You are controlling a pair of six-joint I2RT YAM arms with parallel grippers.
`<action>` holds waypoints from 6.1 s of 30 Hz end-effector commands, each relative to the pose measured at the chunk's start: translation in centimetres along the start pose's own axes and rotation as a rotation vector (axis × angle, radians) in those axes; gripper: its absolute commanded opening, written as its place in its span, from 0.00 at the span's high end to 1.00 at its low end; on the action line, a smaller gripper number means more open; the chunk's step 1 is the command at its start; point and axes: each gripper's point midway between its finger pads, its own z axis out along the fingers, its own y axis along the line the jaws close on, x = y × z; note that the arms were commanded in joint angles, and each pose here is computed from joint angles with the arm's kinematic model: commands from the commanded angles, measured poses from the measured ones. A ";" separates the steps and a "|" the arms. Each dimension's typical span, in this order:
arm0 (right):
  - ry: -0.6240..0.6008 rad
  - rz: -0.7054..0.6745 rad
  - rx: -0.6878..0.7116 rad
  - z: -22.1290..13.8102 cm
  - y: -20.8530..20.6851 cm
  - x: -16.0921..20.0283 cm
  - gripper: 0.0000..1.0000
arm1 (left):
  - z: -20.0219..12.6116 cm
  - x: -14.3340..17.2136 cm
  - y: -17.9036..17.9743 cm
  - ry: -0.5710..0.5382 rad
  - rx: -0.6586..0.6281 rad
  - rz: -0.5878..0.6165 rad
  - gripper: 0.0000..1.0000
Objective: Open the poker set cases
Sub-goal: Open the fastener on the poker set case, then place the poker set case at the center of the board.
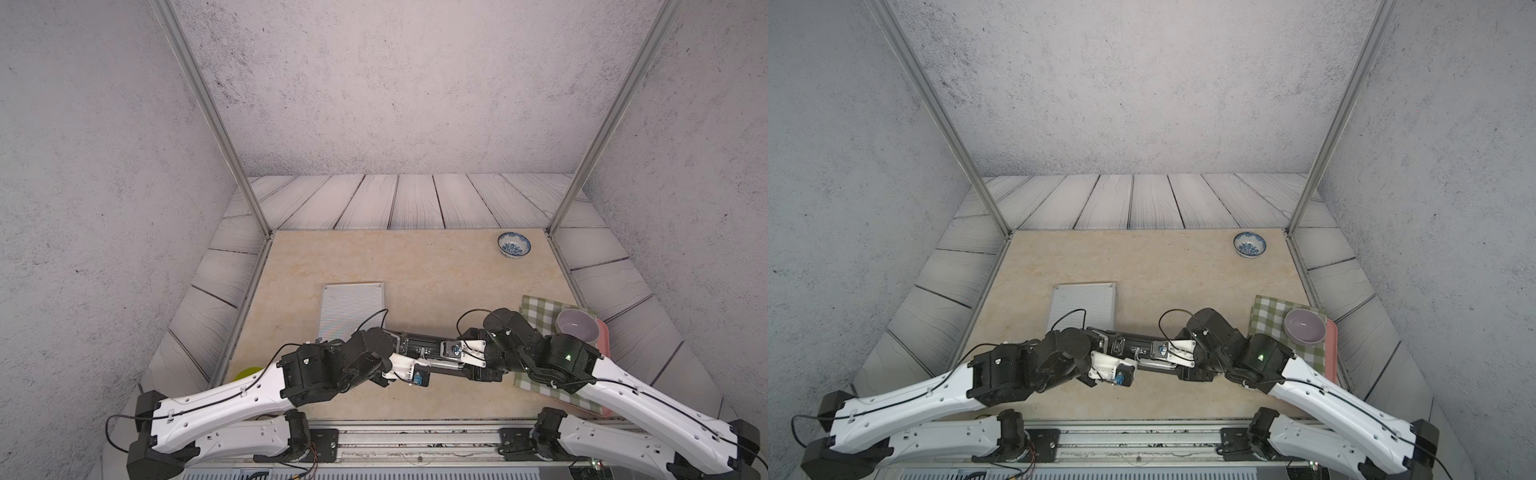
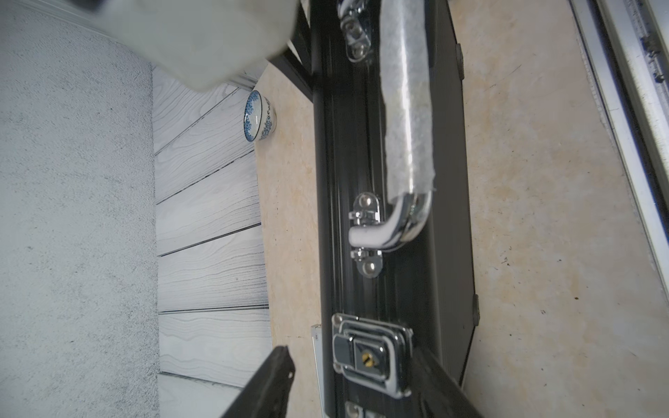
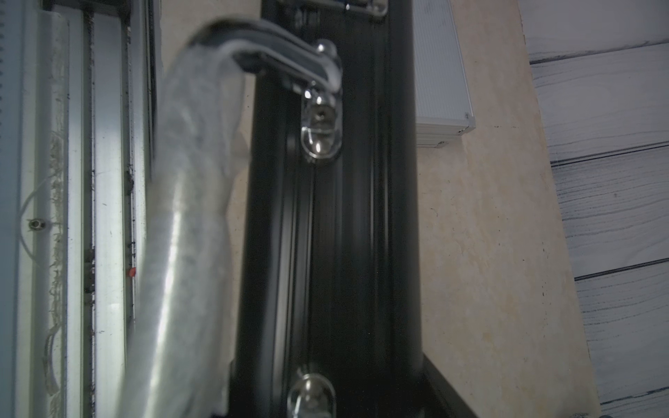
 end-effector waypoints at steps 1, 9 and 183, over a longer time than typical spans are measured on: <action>0.128 0.053 -0.136 0.9 3.2 3.3 0.86 | 0.1 0.5 0.8 0.014 -0.071 0.004 0.45; 0.144 0.038 -0.172 1.1 3.8 3.4 0.86 | -1.0 0.3 2.4 -0.007 -0.152 -0.005 0.48; 0.143 -0.212 0.340 1.1 -5.0 1.3 0.91 | -0.3 3.4 4.6 -0.231 0.140 -0.360 0.17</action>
